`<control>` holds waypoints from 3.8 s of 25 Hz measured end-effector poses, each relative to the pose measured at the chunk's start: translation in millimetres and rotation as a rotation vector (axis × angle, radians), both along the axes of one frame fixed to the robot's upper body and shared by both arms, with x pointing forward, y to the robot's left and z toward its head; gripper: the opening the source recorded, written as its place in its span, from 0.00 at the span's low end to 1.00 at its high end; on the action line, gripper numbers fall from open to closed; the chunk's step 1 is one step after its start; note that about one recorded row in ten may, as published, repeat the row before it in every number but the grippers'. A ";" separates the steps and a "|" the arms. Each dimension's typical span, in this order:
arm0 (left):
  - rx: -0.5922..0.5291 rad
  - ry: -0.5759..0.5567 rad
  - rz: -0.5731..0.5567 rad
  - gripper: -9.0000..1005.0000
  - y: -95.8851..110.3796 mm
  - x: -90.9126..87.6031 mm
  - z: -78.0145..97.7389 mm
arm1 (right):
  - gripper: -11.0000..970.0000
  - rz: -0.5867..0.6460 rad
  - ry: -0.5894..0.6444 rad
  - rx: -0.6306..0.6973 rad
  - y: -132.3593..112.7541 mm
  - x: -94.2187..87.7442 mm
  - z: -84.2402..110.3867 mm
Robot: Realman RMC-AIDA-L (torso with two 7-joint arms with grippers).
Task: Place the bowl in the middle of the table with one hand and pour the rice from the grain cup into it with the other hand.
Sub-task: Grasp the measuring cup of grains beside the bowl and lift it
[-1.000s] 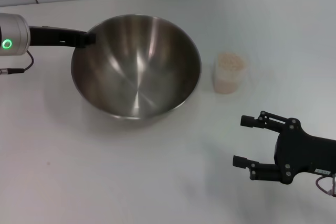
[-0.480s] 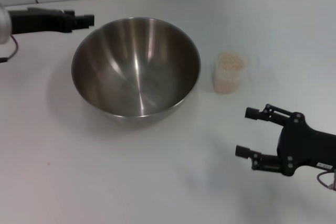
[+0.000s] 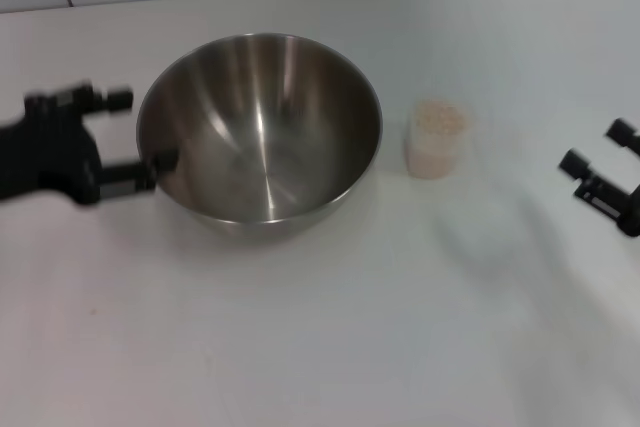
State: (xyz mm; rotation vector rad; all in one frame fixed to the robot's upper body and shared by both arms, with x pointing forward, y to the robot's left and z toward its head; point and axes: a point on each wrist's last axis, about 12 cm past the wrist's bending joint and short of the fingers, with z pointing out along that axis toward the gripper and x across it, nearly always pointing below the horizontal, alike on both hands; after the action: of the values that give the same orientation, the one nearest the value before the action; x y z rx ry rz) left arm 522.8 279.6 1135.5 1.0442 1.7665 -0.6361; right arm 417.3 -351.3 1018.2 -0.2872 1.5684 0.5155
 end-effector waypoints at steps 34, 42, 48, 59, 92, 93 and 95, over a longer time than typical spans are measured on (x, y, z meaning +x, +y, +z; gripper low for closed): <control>0.001 0.052 0.009 0.83 -2.5 1.0 -5.2 | 0.78 -0.055 0.172 -0.156 38.7 92.9 -17.3; 0.000 0.053 0.012 0.83 -2.7 1.4 -5.6 | 0.76 -0.047 0.161 -0.162 42.6 101.5 -13.5; 0.030 0.077 0.011 0.83 -4.3 2.9 -9.4 | 0.75 -0.047 0.166 -0.183 47.8 114.3 -10.5; 0.030 0.076 0.009 0.83 -6.1 4.9 -7.5 | 0.74 -0.041 0.150 -0.207 54.5 122.1 -8.2; 0.026 0.070 0.013 0.83 -6.5 8.9 -3.4 | 0.02 -0.070 -0.335 -0.217 69.3 114.7 32.7; 0.025 0.069 0.017 0.83 -5.7 9.0 -3.2 | 0.02 -0.060 -0.423 -0.275 80.6 120.7 40.0; 0.025 0.069 0.017 0.83 -5.6 9.1 -3.1 | 0.02 -0.047 -0.510 -0.361 96.9 127.2 45.1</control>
State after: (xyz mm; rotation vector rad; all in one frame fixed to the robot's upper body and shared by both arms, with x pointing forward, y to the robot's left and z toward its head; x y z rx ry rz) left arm 531.8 273.9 1132.4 1.0336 1.8456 -0.6482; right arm 544.4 -254.4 1063.3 -0.6050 1.1552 0.0996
